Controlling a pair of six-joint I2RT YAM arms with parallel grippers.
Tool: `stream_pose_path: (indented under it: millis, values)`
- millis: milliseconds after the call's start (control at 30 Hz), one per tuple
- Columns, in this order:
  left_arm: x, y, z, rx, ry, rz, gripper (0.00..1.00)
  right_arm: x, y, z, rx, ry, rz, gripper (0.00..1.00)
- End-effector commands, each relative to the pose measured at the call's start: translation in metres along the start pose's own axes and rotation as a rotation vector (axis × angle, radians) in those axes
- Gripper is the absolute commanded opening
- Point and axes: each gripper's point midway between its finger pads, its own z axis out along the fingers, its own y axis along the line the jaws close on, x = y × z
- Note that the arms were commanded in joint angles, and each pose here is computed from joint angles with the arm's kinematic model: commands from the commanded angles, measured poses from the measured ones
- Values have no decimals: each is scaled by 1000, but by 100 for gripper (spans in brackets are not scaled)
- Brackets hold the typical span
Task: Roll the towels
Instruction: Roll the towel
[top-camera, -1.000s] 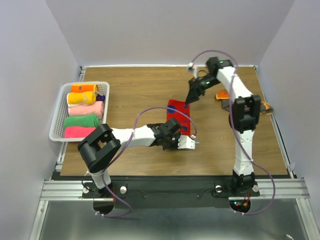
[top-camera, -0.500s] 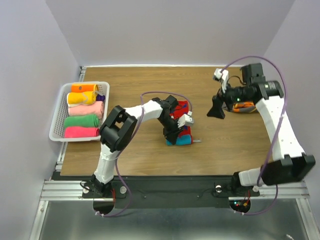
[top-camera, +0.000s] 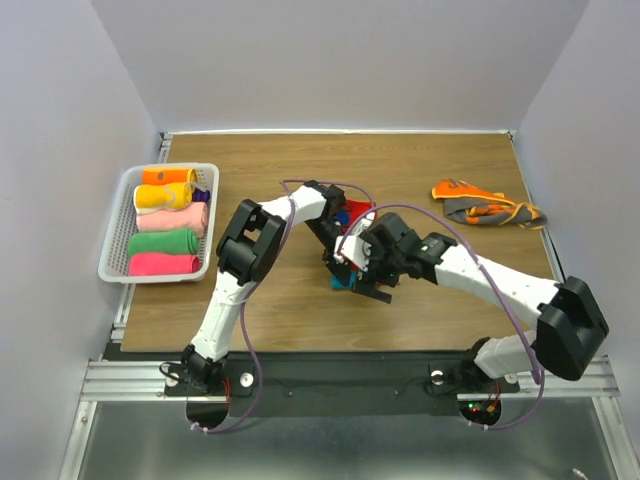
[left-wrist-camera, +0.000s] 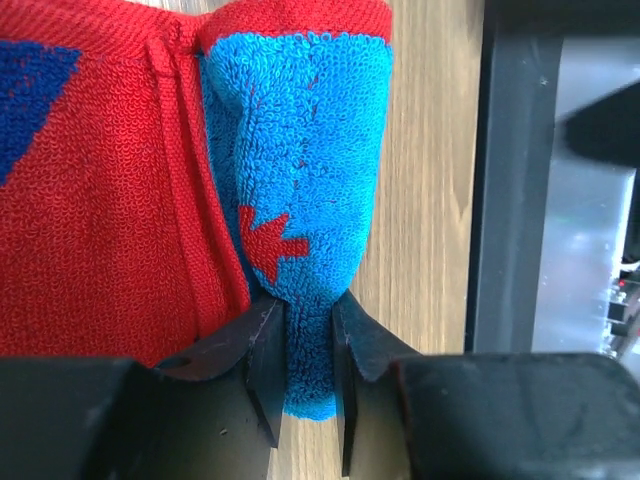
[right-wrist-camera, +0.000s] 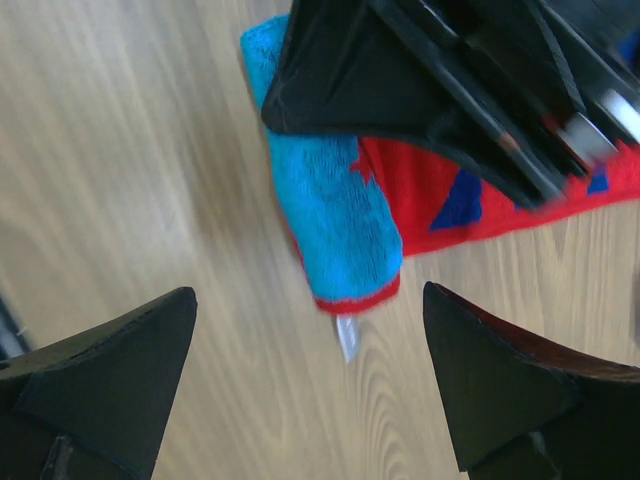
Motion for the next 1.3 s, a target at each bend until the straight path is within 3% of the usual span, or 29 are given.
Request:
stream_pose_path:
  millis: [0, 100, 267, 400, 467, 667, 733, 867, 900, 933, 1000, 1133, 1233, 1267]
  values:
    - [60, 49, -2, -107, 224, 1, 34, -41, -28, 27, 181, -100, -101, 97]
    - [59, 53, -2, -114, 227, 1, 35, -47, -24, 40, 176, -116, -131, 95]
    - [53, 56, -4, -128, 216, 15, 38, -21, -17, 70, 149, -50, -160, 92]
    - [53, 58, -6, -135, 214, 15, 39, -11, -13, 82, 132, -34, -157, 83]
    - [52, 57, -6, -136, 211, 17, 40, -8, -11, 85, 127, -31, -160, 72]
    - [42, 51, -21, -170, 169, 25, 48, -7, 2, 84, 71, -63, -139, 28]
    - [30, 45, -37, -202, 120, 36, 53, -6, 8, 82, 42, -76, -147, 1]
    - [4, 28, -80, -285, 9, 63, 66, -2, 18, 81, -33, -71, -129, 0]
    - [-6, 17, -98, -323, -26, 90, 74, -2, 20, 80, -55, -79, -126, 1]
    - [-10, 17, -117, -358, -58, 88, 92, -3, 22, 79, -66, -79, -123, 1]
    - [-16, 12, -144, -417, -97, 87, 99, -4, 25, 78, -89, -85, -122, 1]
    - [-27, 3, -219, -610, -190, 91, 99, -9, 26, 78, -114, -89, -112, 1]
    - [-33, -13, -295, -834, -320, 128, 99, -14, 24, 77, -147, -97, -72, 1]
    - [-37, -9, -317, -925, -421, 119, 99, -13, 25, 77, -168, -91, -50, 1]
